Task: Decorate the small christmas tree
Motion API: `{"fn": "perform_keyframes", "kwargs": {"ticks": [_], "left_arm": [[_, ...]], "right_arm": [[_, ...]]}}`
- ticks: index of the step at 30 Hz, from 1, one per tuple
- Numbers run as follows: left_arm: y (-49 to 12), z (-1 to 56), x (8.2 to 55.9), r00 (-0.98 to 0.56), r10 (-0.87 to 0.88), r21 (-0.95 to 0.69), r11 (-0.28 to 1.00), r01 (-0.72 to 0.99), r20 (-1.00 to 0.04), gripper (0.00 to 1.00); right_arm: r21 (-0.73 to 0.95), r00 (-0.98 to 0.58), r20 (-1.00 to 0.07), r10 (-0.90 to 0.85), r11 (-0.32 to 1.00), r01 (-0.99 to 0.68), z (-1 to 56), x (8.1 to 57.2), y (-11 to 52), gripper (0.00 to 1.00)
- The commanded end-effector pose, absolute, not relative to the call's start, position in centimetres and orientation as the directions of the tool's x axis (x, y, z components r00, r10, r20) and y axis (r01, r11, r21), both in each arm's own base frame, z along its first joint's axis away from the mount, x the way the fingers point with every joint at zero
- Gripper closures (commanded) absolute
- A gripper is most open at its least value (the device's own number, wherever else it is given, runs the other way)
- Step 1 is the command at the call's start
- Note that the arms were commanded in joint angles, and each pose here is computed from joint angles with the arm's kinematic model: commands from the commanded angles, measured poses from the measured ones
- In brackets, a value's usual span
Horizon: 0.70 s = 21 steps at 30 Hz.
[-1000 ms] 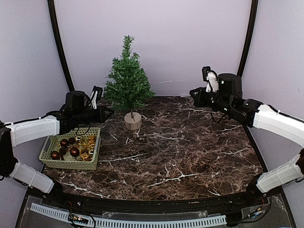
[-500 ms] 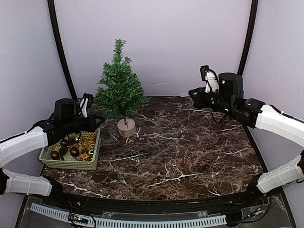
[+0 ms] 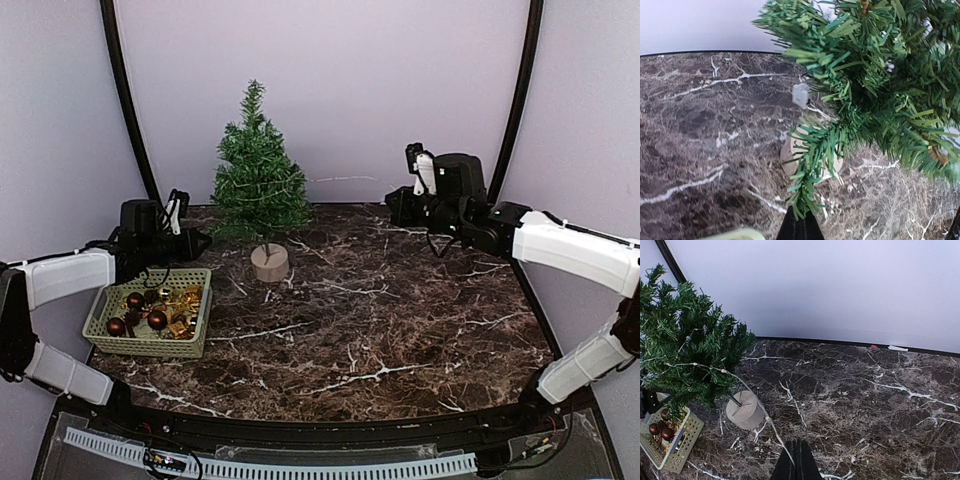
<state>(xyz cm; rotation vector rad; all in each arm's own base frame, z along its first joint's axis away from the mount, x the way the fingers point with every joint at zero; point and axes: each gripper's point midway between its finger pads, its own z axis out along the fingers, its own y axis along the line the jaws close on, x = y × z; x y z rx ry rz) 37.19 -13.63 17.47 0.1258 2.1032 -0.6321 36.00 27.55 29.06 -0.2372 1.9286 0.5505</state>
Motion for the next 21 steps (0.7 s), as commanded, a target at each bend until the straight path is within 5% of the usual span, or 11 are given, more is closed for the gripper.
{"fn": "perform_keyframes", "kwargs": {"ticks": [1,14,21], "left_arm": [[-14.1,19.7,40.0,-0.515,-0.137,-0.372,0.844,0.387,-0.846,1.0],[-13.2,20.0,46.8,-0.474,-0.116,-0.333,0.852,0.404,-0.873,0.95],[-10.8,22.9,44.7,-0.412,-0.122,-0.267,0.91,0.316,-0.903,0.43]], "right_arm": [[0.309,-0.38,-0.915,0.135,0.84,-0.445,31.3,36.6,29.2,1.0],[0.31,-0.381,-0.915,0.13,0.832,-0.459,30.9,38.3,31.1,1.0],[0.289,-0.403,-0.908,0.114,0.867,-0.405,28.9,39.9,31.1,1.0]]}}
